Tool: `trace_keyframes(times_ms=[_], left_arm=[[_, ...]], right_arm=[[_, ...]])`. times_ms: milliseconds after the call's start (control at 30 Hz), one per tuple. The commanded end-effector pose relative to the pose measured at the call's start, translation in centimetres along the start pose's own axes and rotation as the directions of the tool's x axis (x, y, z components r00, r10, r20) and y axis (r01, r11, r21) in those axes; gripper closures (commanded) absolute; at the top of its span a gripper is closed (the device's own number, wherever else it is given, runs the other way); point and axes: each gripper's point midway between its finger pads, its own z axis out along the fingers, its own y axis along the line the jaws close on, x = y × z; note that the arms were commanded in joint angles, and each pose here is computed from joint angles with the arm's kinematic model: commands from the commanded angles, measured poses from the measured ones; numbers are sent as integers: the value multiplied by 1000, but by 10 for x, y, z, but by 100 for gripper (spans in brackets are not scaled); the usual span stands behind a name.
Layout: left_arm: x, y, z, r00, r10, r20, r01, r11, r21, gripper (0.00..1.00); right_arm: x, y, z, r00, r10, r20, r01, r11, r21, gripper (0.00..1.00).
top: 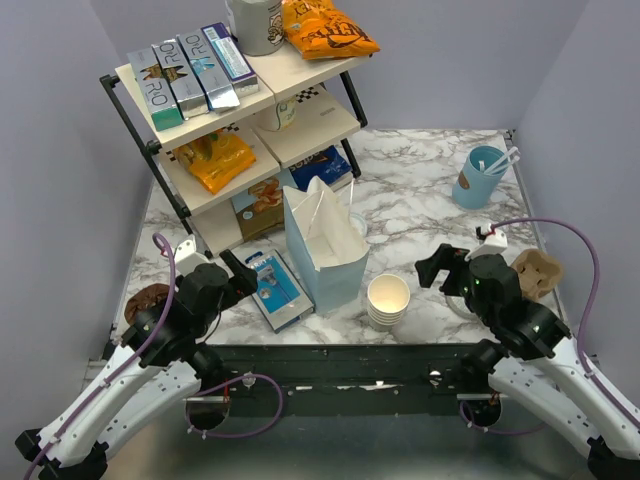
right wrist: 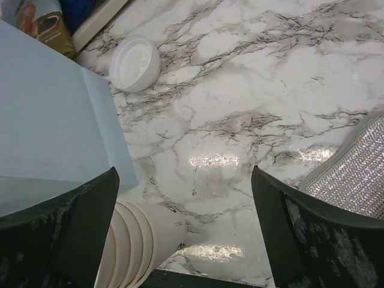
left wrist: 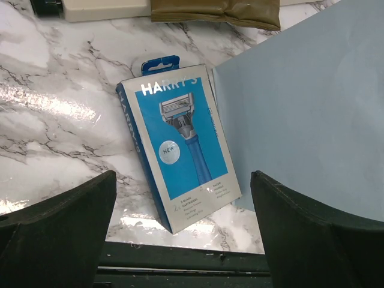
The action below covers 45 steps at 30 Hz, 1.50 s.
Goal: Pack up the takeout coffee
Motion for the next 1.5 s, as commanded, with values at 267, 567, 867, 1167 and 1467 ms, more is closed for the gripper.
trace_keyframes(times_ms=[267,567,867,1167,1467], left_arm=[[-3,-4,-4,1000,-2,10,1,999,33,1],[-3,-9,-8,1000,-11,3,10,997,72,1],[0,-6,-10,999,-33,-3,33,997,71,1],[-2,-5,-9,1000,-19,3,19,998,58,1],[0,-5,-9,1000,-20,-2,20,998,64,1]], right_arm=[[-3,19,-7,1000,14,-1,-14,994,-105,0],[7,94,-17,972,-186,-142,101,882,-460,0],[-60,167,-22,971,-240,14,205,795,-570,0],[-68,189,12,940,-341,-8,294,822,-488,0],[-42,192,42,891,-447,-73,392,841,-373,13]])
